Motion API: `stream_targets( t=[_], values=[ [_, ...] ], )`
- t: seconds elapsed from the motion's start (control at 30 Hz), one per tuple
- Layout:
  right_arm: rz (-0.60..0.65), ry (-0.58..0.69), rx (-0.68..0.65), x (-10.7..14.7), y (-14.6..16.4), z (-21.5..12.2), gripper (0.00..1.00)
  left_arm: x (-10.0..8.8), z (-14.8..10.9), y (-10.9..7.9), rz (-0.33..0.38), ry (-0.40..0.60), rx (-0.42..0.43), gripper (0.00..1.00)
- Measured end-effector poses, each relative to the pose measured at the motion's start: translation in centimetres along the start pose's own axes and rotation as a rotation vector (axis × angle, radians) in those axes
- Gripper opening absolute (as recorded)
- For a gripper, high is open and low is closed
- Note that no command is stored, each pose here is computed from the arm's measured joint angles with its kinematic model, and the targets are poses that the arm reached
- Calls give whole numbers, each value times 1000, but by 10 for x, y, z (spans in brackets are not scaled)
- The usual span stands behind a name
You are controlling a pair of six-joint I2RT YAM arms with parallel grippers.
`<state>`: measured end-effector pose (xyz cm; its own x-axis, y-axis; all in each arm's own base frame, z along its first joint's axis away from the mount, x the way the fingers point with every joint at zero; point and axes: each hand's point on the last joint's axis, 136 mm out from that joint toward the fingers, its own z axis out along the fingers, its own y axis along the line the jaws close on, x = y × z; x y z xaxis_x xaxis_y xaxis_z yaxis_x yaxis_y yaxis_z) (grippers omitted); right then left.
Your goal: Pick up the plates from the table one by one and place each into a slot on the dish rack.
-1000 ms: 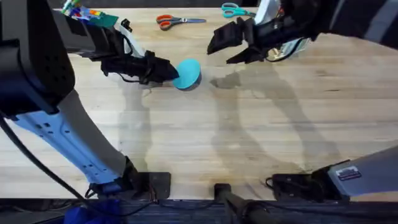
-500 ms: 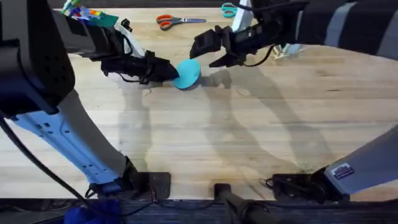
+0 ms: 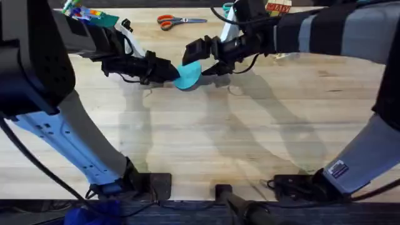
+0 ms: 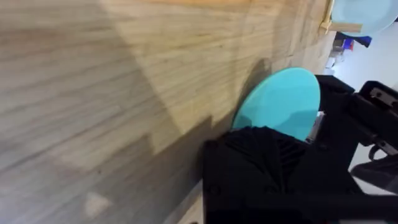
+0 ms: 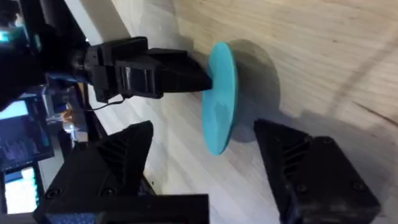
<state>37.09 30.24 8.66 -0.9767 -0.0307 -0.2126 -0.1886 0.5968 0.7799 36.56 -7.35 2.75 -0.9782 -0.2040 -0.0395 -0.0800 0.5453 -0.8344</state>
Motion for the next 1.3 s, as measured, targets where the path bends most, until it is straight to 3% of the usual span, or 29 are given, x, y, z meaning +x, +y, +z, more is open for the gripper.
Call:
stream_targets(
  t=[0.33, 0.73, 0.87, 1.07, 1.3],
  values=[
    [9, -39, 6, -4, 10, 15, 963, 0, 0, 0, 0, 0, 0, 42],
    [117, -38, 44, -1, -4, 28, 963, 0, 0, 0, 0, 0, 0, 42],
    [128, -42, 50, -2, -4, 28, 916, 0, 0, 0, -1, 0, 0, 42],
    [136, -47, 57, -3, -6, 28, 676, 0, 0, 0, -1, 0, 0, 42],
    [151, -58, 84, -4, -12, 27, 160, -1, 0, -1, 6, -4, 5, 42]
  ],
)
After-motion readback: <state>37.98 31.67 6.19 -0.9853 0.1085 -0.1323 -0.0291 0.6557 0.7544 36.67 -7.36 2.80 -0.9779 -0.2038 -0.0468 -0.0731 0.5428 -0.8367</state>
